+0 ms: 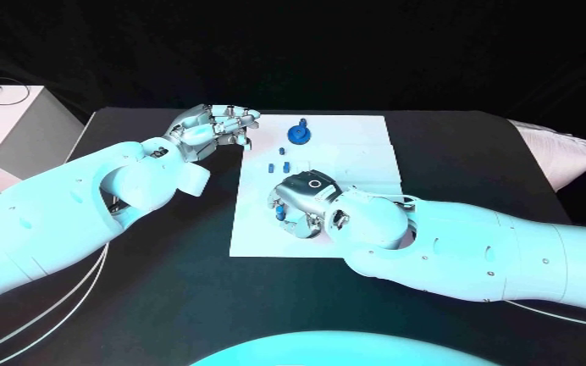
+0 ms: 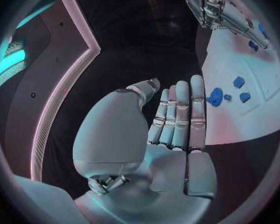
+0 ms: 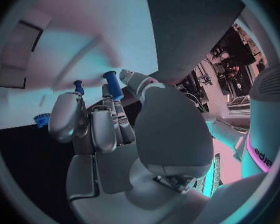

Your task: Assemble the parts on the task board

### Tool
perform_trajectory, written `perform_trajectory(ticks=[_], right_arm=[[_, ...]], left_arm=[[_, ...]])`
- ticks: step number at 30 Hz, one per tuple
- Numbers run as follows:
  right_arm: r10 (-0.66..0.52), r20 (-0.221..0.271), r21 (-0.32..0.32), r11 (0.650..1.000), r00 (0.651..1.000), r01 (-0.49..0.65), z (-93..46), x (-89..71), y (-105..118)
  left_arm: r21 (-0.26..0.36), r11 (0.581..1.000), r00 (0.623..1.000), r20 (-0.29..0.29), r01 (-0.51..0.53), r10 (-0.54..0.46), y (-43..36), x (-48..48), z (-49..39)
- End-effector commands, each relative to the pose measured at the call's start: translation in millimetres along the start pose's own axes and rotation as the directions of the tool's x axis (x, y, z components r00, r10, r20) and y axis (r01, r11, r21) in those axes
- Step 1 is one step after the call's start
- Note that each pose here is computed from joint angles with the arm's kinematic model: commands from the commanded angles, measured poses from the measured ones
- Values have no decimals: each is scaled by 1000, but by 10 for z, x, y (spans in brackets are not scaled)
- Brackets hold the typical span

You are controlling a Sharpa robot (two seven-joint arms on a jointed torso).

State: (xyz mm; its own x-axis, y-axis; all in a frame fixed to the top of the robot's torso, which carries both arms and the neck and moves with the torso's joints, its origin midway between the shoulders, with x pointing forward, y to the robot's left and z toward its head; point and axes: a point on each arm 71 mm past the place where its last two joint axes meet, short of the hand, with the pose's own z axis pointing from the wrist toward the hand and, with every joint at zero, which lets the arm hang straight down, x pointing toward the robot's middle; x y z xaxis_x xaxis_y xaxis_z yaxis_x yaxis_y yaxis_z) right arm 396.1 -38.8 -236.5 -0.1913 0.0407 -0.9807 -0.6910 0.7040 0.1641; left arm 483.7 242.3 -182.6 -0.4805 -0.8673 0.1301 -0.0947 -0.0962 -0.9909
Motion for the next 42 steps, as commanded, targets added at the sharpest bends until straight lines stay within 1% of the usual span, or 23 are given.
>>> perform_trajectory(ticks=[1,14,19,22,26,28,31,33,34,35,37,38,40,42], right_arm=[[4,16,-9,1000,1000,-4,-6,-7,9],[20,64,7,1000,998,-20,-45,-33,-40],[36,84,18,999,996,-37,-96,-58,-102],[72,108,26,997,992,-75,-143,-109,-166],[180,161,41,981,970,-189,-252,-271,-343],[246,179,53,964,953,-259,-318,-364,-457],[341,207,83,928,917,-363,-451,-519,-666],[387,208,109,903,898,-415,-527,-583,-788],[423,207,132,881,882,-454,-574,-617,-872],[471,207,164,847,858,-505,-630,-647,-974],[527,203,222,796,825,-563,-724,-666,-1120],[551,191,273,765,812,-584,-800,-661,-1220],[566,171,352,729,806,-587,-910,-642,-1345],[566,151,421,705,811,-570,-1005,-618,-1439]], left_arm=[[8,1000,1000,-8,10,-9,-5,14,4],[7,1000,1000,-8,8,-8,-5,10,2],[7,1000,1000,-7,8,-8,-2,6,3],[6,1000,1000,-7,9,-9,3,4,4],[5,1000,1000,-5,10,-10,15,-1,2],[3,1000,1000,-3,11,-11,24,-6,-2],[-1,1000,1000,1,12,-12,47,-17,-14],[-3,1000,1000,3,13,-13,61,-23,-21],[-5,1000,1000,5,14,-14,70,-26,-24],[-6,1000,1000,6,15,-15,80,-29,-28],[-9,1000,1000,7,16,-16,94,-33,-34],[-11,1000,1000,7,17,-17,102,-33,-37],[-12,1000,1000,8,19,-19,115,-34,-41],[-15,1000,1000,9,20,-19,127,-38,-44]])
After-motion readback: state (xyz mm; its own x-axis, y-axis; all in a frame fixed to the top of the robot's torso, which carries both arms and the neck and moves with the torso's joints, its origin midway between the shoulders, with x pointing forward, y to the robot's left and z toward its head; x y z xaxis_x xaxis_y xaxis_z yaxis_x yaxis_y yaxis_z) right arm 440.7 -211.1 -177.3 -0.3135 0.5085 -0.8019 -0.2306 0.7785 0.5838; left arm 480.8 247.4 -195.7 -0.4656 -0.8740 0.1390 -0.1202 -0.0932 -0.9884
